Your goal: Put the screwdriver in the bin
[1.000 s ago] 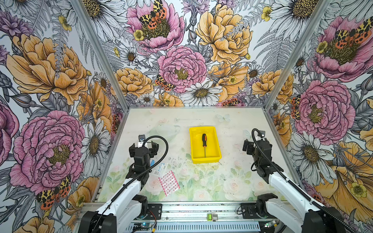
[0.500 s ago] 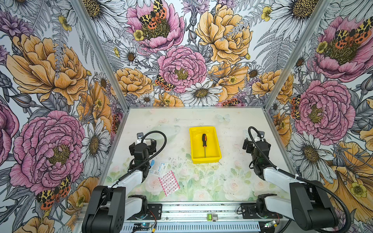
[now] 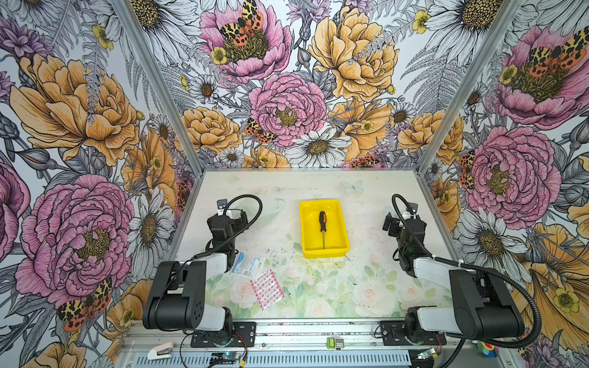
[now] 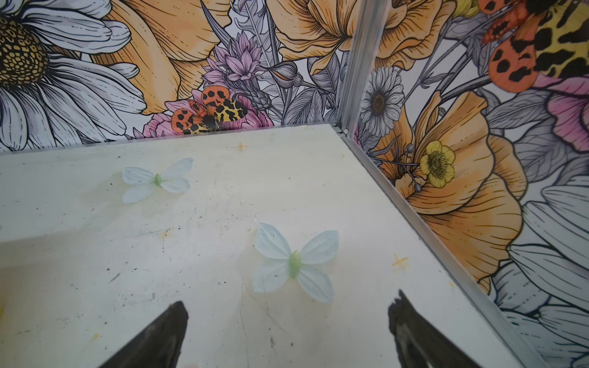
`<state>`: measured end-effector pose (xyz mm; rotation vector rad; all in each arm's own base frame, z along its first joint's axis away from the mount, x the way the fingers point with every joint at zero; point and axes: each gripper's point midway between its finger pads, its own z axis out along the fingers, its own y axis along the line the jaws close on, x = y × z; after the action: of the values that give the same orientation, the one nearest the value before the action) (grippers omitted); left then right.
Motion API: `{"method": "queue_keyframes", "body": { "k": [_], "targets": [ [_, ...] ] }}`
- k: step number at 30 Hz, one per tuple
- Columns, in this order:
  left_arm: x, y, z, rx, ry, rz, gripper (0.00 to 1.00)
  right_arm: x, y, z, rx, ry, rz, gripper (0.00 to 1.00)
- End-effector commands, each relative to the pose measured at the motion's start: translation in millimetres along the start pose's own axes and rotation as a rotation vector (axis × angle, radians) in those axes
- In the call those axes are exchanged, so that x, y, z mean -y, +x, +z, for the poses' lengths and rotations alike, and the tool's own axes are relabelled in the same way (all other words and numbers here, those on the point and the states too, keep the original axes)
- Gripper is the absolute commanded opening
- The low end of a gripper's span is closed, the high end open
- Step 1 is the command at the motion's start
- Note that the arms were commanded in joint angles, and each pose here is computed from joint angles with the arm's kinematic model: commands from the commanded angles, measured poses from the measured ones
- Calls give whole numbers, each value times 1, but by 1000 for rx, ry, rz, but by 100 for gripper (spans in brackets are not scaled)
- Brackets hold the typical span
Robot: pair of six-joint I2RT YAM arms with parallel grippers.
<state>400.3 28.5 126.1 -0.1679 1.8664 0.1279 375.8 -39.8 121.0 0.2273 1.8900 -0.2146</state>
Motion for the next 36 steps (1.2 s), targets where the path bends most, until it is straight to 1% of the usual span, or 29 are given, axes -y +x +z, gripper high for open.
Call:
{"method": "queue_keyframes", "body": {
  "k": [1,6,11,22,24,25,26,27,30,33,36],
  "targets": [
    [10,-12,7,49,74,-15,99,-6,-19,7,47,-34,-5,99],
    [13,-9,8,56,131,-23,99,-5,-11,17,42,-22,-8,100],
    [13,-7,6,62,141,-24,99,-12,-7,25,25,-48,-25,100],
    [13,-3,5,80,120,-17,99,-11,-5,24,32,-40,-22,100],
    [13,-3,5,80,122,-18,99,-6,1,20,73,-24,-12,99],
    [13,-3,5,80,122,-17,99,-6,-2,18,98,-20,-9,99],
    [13,-3,5,80,123,-17,99,-4,2,20,61,-11,-3,99],
    [13,-3,5,80,121,-19,99,-4,-1,22,79,-9,-7,99],
    [11,-3,4,93,109,-21,99,-4,0,22,68,-5,-5,100],
    [9,-4,2,119,69,-22,99,-4,0,21,67,-7,-1,99],
    [8,-4,2,115,68,-22,99,-3,1,20,68,-6,-1,99]
  ]
}}
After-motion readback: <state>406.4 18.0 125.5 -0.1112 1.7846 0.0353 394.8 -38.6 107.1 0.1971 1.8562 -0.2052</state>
